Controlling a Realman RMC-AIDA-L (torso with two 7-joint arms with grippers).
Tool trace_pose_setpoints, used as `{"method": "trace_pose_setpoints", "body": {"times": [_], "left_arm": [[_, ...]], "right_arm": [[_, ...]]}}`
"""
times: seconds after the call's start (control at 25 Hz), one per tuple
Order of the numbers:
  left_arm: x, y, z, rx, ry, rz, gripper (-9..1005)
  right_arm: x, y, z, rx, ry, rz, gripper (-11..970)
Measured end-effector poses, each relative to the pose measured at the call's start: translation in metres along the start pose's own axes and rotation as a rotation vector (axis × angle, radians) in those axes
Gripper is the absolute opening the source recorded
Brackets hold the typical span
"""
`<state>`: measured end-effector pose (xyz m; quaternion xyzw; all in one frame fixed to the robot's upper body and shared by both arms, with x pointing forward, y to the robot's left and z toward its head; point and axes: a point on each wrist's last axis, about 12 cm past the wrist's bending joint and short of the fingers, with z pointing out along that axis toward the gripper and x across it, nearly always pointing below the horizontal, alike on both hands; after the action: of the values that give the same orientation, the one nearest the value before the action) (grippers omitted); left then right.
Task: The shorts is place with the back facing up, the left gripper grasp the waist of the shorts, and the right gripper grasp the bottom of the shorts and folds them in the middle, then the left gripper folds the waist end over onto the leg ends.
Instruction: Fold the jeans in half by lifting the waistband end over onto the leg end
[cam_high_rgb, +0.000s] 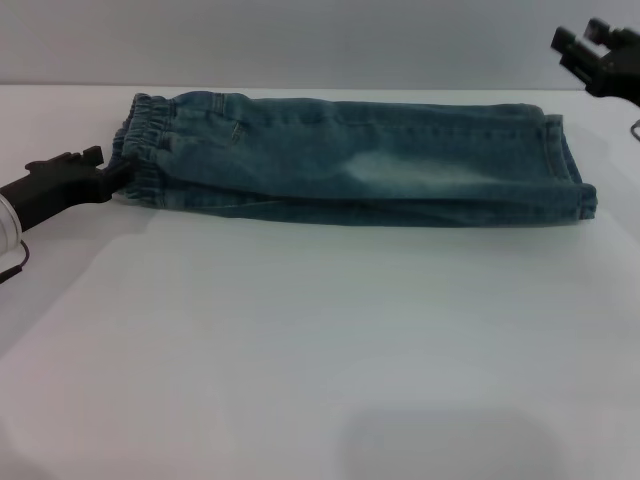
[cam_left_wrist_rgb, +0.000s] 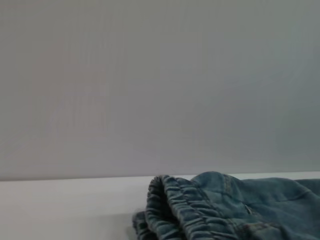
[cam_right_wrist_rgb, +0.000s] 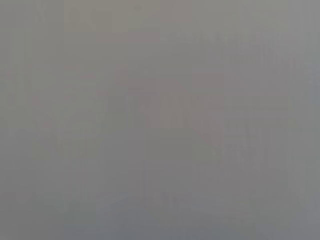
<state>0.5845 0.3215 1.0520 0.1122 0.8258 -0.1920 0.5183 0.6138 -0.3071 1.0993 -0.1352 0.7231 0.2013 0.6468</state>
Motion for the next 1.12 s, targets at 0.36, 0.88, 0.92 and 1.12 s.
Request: {"method": "trace_pose_setpoints", "body": {"times": [0.36, 0.88, 0.92, 1.12], "left_arm": [[0.006, 0.002, 0.016, -0.110, 0.045, 0.002, 562], [0.007, 0.000, 0.024, -0.127, 0.068, 0.006, 709], [0.007, 0.000, 0.024, -0.126, 0.069, 0.006, 708], [0.008, -0.002, 0.025, -0.120, 0.075, 0.005, 705]], "right_arm": [[0.000, 0.002, -0.012, -0.037, -0.056, -0.020, 454], [-0.003, -0.004, -0.014, -0.033, -0.052, -0.033, 453], [-0.003, -0.004, -0.014, -0.033, -0.052, -0.034, 453], [-0.004, -0.004, -0.014, -0.032, -0.054, -0.033, 453]]}}
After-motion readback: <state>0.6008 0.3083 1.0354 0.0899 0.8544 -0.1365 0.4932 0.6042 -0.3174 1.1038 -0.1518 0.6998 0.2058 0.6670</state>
